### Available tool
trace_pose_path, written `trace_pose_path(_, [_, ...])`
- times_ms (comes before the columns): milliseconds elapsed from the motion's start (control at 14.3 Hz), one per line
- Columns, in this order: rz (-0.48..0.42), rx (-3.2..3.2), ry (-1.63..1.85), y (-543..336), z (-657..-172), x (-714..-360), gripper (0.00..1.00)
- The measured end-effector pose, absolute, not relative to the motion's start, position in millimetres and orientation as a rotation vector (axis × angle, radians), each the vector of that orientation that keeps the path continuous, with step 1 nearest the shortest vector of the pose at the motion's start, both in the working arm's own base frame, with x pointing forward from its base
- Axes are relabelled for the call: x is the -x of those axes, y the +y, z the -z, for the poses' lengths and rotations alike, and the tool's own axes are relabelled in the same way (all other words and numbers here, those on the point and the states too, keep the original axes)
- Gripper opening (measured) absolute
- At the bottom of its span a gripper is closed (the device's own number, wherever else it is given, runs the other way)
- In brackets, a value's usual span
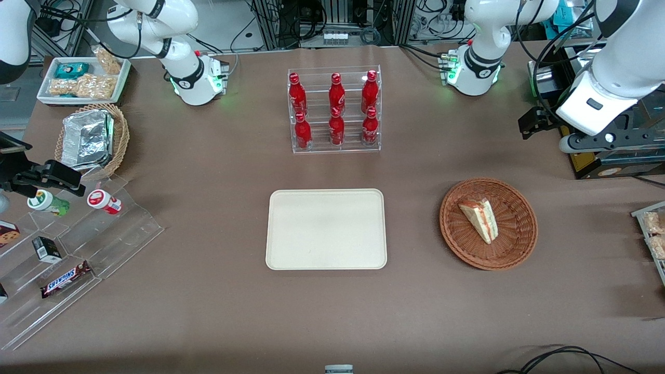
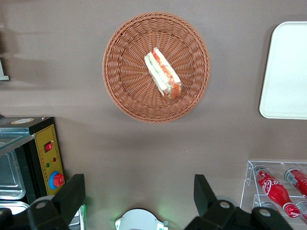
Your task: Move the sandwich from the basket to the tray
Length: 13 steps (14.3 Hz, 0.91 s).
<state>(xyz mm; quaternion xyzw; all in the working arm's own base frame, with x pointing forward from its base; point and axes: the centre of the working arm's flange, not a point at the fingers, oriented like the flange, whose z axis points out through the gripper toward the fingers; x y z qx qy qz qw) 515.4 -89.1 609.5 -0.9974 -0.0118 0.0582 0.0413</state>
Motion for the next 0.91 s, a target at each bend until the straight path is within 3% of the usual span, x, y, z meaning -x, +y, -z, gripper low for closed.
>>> trace_pose_path(907, [-0.172,3.055,-0.048,-87.1,-607.7,-517.6,1.00])
